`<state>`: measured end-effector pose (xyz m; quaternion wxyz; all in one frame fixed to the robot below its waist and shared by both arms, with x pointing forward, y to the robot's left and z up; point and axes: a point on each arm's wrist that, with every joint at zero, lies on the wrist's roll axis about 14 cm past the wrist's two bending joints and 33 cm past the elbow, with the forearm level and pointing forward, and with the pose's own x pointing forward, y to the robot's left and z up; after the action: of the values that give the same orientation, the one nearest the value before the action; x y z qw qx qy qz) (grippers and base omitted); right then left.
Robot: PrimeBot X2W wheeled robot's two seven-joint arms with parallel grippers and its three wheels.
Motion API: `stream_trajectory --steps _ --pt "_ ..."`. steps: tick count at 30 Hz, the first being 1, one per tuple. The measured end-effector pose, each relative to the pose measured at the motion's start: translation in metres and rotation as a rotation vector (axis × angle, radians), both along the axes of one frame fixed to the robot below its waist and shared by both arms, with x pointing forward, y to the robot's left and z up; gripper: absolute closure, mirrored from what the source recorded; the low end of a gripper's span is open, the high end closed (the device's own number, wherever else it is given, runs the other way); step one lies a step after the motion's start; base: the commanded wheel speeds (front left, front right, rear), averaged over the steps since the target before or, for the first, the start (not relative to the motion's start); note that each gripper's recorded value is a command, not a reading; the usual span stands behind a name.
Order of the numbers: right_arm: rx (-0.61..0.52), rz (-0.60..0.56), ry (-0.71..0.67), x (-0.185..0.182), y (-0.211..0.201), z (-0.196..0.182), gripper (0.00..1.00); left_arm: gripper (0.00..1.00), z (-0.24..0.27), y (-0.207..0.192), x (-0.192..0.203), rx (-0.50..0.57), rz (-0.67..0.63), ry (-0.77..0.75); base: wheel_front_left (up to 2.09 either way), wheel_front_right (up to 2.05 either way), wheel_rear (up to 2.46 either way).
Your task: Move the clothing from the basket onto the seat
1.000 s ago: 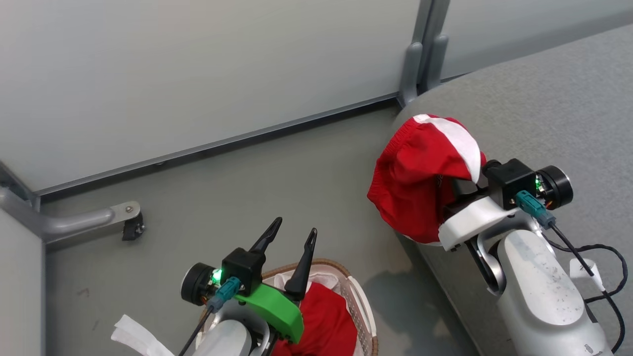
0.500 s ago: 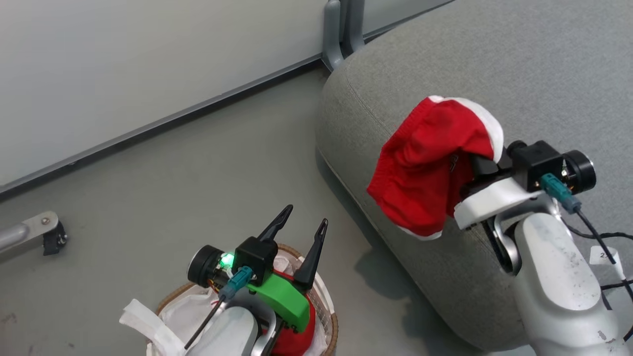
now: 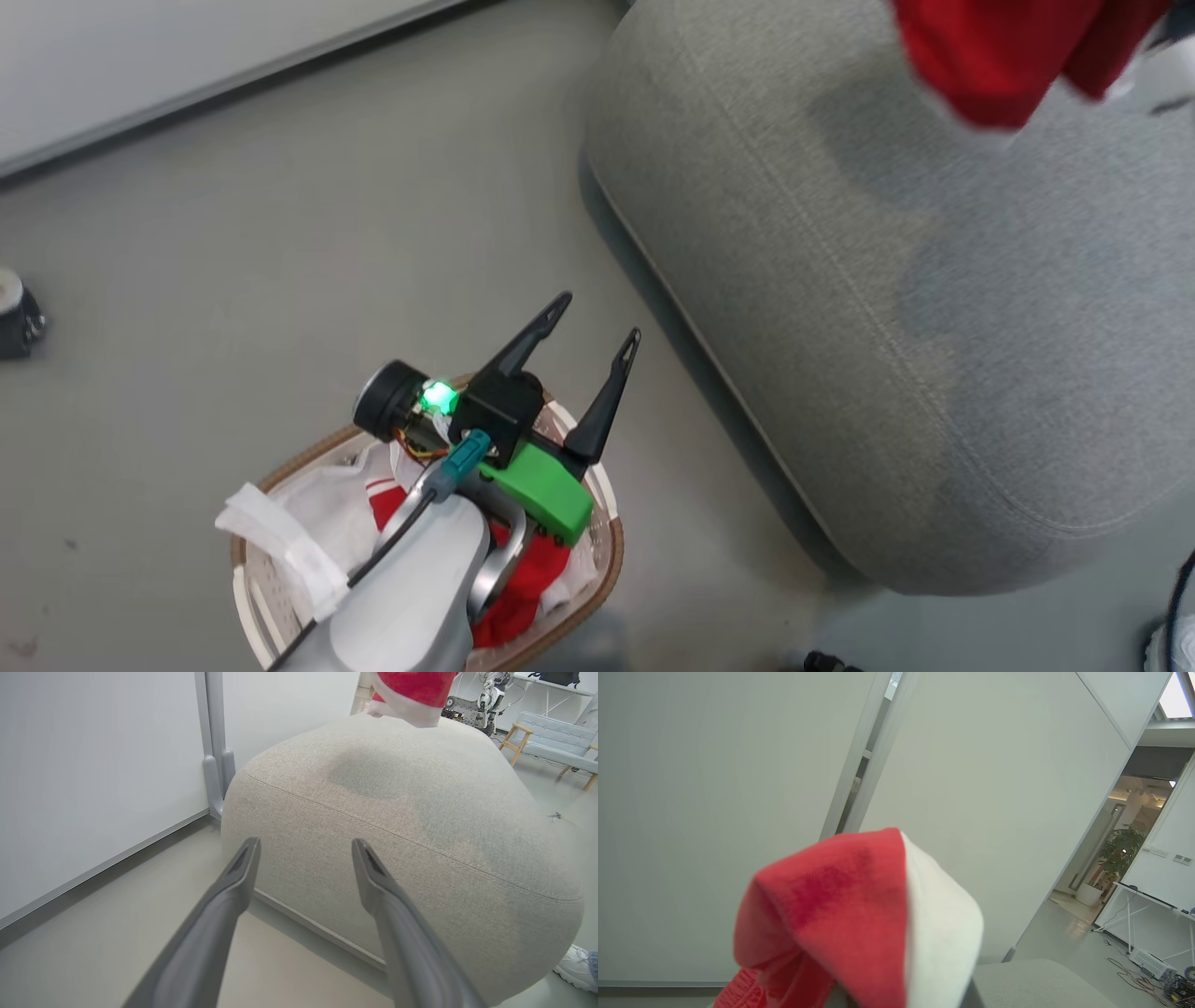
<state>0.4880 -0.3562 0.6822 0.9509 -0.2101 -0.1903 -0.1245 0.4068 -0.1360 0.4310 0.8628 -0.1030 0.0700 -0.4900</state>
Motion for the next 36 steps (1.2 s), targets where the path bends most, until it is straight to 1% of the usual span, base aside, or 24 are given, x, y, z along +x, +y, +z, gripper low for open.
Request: stream_trajectory --steps 2,4,7,9,12,18,20,21,25,26,27,28,33,36 --pt "-0.036 -0.021 -0.006 0.015 -0.012 0.009 1.00 0.00 -0.005 0.002 0.010 -0.004 0.008 -0.001 0.00 0.00 0.00" --pt "-0.055 -0.039 0.006 0.029 -0.021 0.009 1.00 0.00 -0.011 0.005 0.018 -0.009 0.019 0.005 0.00 0.00 0.00" --pt "-0.048 -0.066 0.039 0.050 -0.036 -0.005 1.00 0.00 -0.021 0.010 0.032 -0.016 0.041 0.011 0.00 0.00 0.00" --pt "-0.046 -0.092 0.079 0.064 -0.047 -0.021 1.00 0.00 -0.032 0.016 0.041 -0.012 0.060 0.022 0.00 0.00 0.00" --pt "-0.016 -0.121 0.144 0.082 -0.060 -0.055 1.00 0.00 -0.049 0.023 0.050 0.002 0.078 0.038 0.00 0.00 0.00" --pt "0.084 -0.166 0.315 0.102 -0.071 -0.150 1.00 0.00 -0.089 0.045 0.057 0.042 0.124 0.106 0.00 0.00 0.00" --pt "0.098 -0.170 0.397 0.105 -0.068 -0.188 1.00 0.00 -0.103 0.053 0.057 0.061 0.138 0.126 0.00 0.00 0.00" --pt "0.111 -0.169 0.420 0.106 -0.066 -0.201 1.00 0.00 -0.107 0.056 0.058 0.066 0.147 0.135 0.00 0.00 0.00" --pt "0.162 -0.153 0.475 0.111 -0.053 -0.240 1.00 0.00 -0.123 0.066 0.057 0.086 0.168 0.167 0.00 0.00 0.00" --pt "0.171 -0.150 0.494 0.109 -0.050 -0.250 0.84 0.00 -0.126 0.067 0.057 0.091 0.170 0.173 0.00 0.00 0.00" --pt "0.182 -0.150 0.507 0.107 -0.048 -0.257 0.62 0.00 -0.127 0.068 0.056 0.095 0.171 0.176 0.00 0.00 0.00" --pt "0.194 -0.152 0.513 0.104 -0.046 -0.262 0.00 0.00 -0.128 0.069 0.055 0.099 0.172 0.179 0.00 0.00 0.00" --pt "0.206 -0.161 0.521 0.086 -0.045 -0.264 0.00 0.00 -0.123 0.068 0.054 0.101 0.170 0.172 0.00 0.00 0.00" --pt "0.200 -0.155 0.510 0.076 -0.043 -0.257 0.00 0.00 -0.117 0.067 0.052 0.100 0.170 0.167 0.00 0.00 0.00"
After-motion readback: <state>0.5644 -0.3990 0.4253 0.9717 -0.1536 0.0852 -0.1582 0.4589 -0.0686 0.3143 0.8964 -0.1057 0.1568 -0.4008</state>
